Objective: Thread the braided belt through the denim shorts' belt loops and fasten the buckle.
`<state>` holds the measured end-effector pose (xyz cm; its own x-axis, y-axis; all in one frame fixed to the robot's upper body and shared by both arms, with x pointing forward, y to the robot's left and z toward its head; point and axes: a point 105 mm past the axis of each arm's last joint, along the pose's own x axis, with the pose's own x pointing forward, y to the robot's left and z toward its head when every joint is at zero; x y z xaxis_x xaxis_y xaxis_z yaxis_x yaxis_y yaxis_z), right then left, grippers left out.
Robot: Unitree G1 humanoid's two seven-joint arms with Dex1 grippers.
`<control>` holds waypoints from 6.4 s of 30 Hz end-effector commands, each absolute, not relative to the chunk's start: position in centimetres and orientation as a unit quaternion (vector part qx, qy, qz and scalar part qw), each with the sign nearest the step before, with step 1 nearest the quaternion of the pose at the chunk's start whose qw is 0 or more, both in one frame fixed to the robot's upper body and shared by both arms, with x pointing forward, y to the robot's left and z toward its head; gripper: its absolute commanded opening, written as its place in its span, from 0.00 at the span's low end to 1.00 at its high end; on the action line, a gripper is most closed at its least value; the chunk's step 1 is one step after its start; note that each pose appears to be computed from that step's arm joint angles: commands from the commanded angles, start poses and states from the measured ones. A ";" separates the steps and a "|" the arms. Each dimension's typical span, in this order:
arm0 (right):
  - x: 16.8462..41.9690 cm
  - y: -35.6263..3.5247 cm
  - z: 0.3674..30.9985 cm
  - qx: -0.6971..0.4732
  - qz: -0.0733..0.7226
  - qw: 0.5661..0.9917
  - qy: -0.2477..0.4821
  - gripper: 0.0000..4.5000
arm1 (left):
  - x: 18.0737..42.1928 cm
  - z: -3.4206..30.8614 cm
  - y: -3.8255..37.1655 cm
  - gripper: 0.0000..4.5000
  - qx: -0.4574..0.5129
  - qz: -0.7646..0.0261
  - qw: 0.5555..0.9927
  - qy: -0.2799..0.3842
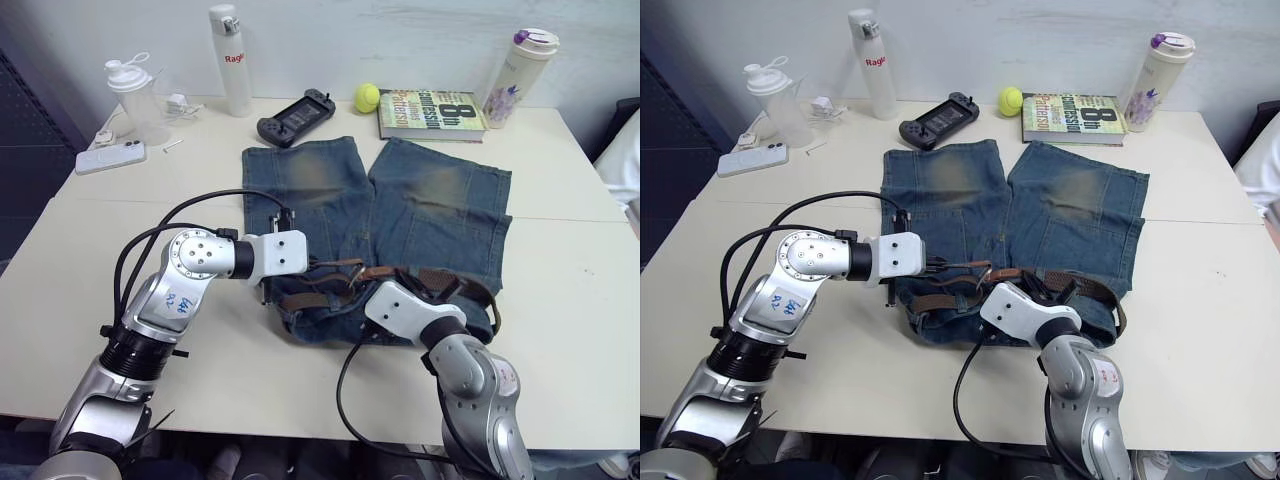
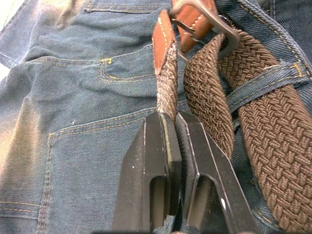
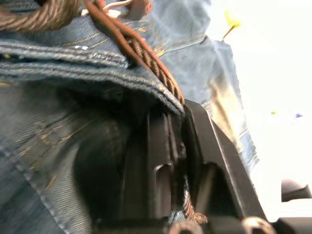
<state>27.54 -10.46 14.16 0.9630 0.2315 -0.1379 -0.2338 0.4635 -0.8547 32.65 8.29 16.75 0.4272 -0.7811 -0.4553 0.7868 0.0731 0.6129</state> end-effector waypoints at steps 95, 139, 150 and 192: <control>29.7 -5.9 14.1 -0.505 0.262 0.819 -0.078 0.02 | 32.5 16.1 13.8 0.00 0.479 -0.490 0.727 0.047; 29.3 -4.8 14.6 -0.497 0.283 0.814 -0.098 0.02 | 30.5 16.6 11.4 0.00 0.469 -0.541 0.698 0.011; 29.3 -3.9 15.4 -0.492 0.296 0.810 -0.117 0.02 | 31.2 16.3 9.8 0.00 0.406 -0.529 0.745 -0.011; 26.9 -6.8 11.2 -0.388 0.332 0.854 0.098 0.02 | 26.0 10.3 8.8 0.00 0.161 -0.487 0.857 0.047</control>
<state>28.04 -8.38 11.78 0.8372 0.3973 -0.3757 -0.5446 0.5436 -0.6387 27.24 9.87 10.22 0.5769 -0.7782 -0.2479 0.8132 0.5189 0.2634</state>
